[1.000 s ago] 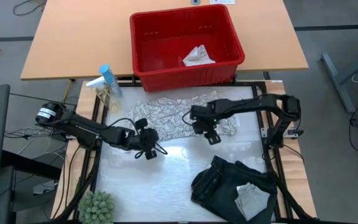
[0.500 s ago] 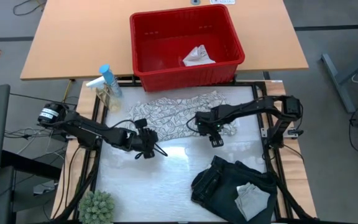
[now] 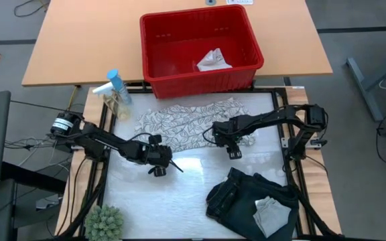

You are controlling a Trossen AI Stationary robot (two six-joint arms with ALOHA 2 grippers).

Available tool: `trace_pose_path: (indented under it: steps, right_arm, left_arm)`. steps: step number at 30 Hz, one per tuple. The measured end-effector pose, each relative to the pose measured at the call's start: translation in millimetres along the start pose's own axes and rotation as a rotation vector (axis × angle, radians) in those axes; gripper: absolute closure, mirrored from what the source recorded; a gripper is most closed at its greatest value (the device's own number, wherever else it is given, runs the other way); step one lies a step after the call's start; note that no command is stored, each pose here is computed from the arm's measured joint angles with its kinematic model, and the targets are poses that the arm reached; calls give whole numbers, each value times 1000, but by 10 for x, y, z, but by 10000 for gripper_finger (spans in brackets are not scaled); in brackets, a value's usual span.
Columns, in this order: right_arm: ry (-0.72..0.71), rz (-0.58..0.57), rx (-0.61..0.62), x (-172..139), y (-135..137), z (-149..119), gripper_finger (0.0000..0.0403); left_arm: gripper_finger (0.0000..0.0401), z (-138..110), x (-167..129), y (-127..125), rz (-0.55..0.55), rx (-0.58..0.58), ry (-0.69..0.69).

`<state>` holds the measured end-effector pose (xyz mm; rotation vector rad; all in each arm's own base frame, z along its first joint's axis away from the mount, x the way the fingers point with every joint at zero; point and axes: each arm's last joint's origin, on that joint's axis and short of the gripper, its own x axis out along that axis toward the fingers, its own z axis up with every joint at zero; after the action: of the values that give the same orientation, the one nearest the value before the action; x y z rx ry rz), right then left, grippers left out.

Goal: Fold Laundry from Bin
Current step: Fold the white from the red laundry bin

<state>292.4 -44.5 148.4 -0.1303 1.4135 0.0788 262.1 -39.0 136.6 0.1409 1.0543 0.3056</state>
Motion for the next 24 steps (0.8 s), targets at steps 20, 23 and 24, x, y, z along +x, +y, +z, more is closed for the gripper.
trace_pose_path:
  steps: [20, 23, 24]
  right_arm:
    - [-1, 20, 58, 4, 4, -2, 185]
    - [-3, 25, 67, 5, 5, 0, 235]
    - [-5, 25, 77, 5, 2, 1, 256]
  left_arm:
    - [303, -237, 50, 71, 116, -81, 117]
    - [326, -235, 60, 86, 99, -112, 126]
    - [339, -235, 64, 95, 96, -122, 130]
